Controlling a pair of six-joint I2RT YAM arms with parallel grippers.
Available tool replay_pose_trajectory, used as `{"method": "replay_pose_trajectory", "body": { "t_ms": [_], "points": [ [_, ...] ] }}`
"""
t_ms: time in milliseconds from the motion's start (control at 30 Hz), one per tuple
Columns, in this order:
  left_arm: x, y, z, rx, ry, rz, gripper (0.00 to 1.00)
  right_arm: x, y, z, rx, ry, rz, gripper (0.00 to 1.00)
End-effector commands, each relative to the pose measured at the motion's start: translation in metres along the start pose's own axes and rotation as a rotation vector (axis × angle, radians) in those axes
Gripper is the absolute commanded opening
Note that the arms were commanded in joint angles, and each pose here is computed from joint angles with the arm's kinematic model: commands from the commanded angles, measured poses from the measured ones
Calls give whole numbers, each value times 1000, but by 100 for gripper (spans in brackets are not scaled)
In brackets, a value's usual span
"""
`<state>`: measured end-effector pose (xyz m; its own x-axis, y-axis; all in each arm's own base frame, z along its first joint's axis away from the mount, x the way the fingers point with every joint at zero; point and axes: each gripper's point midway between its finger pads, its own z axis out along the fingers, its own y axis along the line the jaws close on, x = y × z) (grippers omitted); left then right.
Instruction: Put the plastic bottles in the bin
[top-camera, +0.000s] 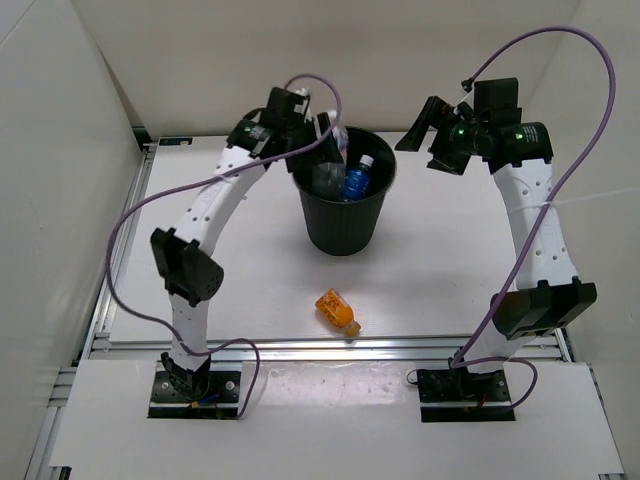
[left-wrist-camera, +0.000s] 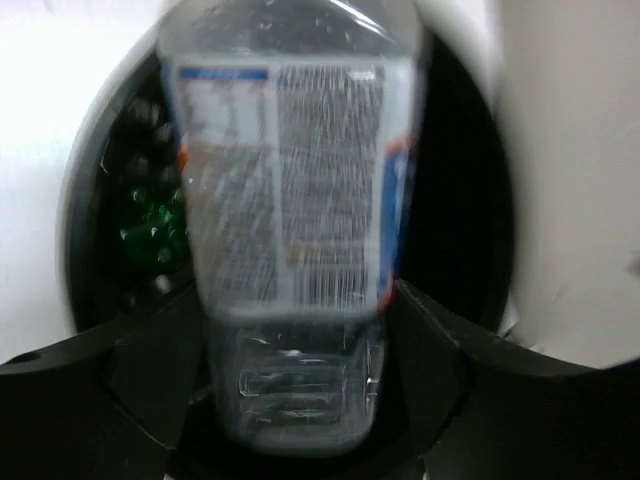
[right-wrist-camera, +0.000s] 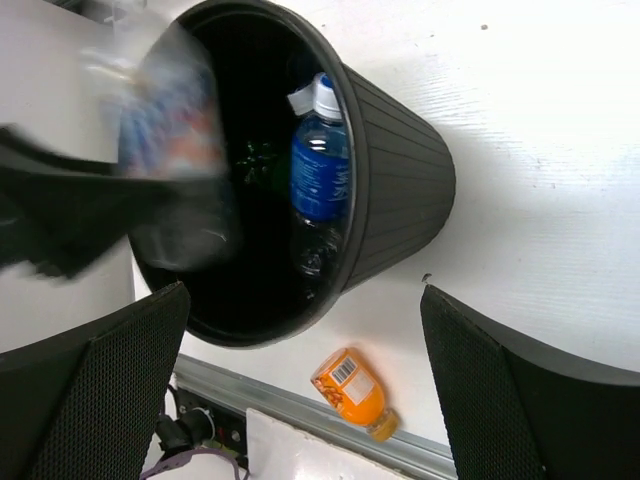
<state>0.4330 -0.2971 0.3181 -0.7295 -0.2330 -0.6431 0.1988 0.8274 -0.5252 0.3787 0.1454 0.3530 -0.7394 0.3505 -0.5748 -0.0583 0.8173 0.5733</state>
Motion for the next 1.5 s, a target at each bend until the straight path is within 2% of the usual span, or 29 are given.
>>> {"method": "replay_pose_trajectory", "body": {
  "t_ms": [0,33,67,100,133,167,267,367,433,533,633,667,767,800,833,967,1033,1100,1133,1167,1233,1300,1333,1467],
  "points": [
    [43,2,-2,10,165,59,85,-6,6,-17,-8,-56,-20,100],
    [44,13,-5,-43,157,60,88,-5,5,-19,-1,-63,-29,100],
    [31,11,-26,-63,91,69,100,-5,5,-19,-1,-63,-30,100],
    [15,21,-52,-116,0,70,100,-3,3,-21,1,-61,-39,100],
    [12,33,-45,-150,-14,63,100,-3,5,-25,-4,-70,-43,100],
    [-12,26,-76,-120,-128,60,100,2,0,-20,7,-50,-49,100],
    [-35,55,-122,-194,-270,-10,100,14,6,-31,-45,-37,-95,100],
    [-40,73,-151,-235,-329,-34,100,31,8,-39,-45,-51,-165,100],
    [-42,79,-164,-245,-351,-34,100,44,21,-47,-71,-75,-274,100],
    [-39,73,-179,-193,-352,-27,100,62,38,-59,-122,-115,-401,100],
    [-44,71,-191,-202,-384,-40,100,109,53,-55,-228,12,-513,100],
    [-48,85,-200,-272,-420,-68,100,134,64,-55,-290,81,-579,100],
    [-30,131,-211,-449,-420,-182,100,204,52,-39,-272,271,-677,100],
    [-16,146,-204,-487,-384,-190,100,220,42,-38,-244,294,-706,100],
    [-5,154,-209,-508,-367,-205,100,240,16,-18,-161,317,-729,100],
    [31,180,-215,-582,-311,-247,100,302,-10,7,-124,350,-830,100],
    [42,190,-221,-607,-301,-269,100,314,-13,20,-118,310,-852,100],
    [54,198,-221,-633,-273,-276,100,336,-29,31,-119,334,-861,100],
    [61,200,-222,-641,-260,-276,100,338,-14,36,-185,273,-858,100],
    [67,204,-221,-655,-237,-277,100,348,-27,42,-184,276,-870,100],
    [83,209,-216,-664,-189,-289,100,348,-11,48,-262,184,-859,100],
    [95,210,-211,-659,-144,-305,100,355,-16,56,-285,174,-885,100],
    [104,212,-210,-664,-118,-308,100,352,-4,59,-322,142,-874,100],
    [115,215,-211,-676,-79,-311,100,367,-8,79,-320,182,-906,100]
  ]
}}
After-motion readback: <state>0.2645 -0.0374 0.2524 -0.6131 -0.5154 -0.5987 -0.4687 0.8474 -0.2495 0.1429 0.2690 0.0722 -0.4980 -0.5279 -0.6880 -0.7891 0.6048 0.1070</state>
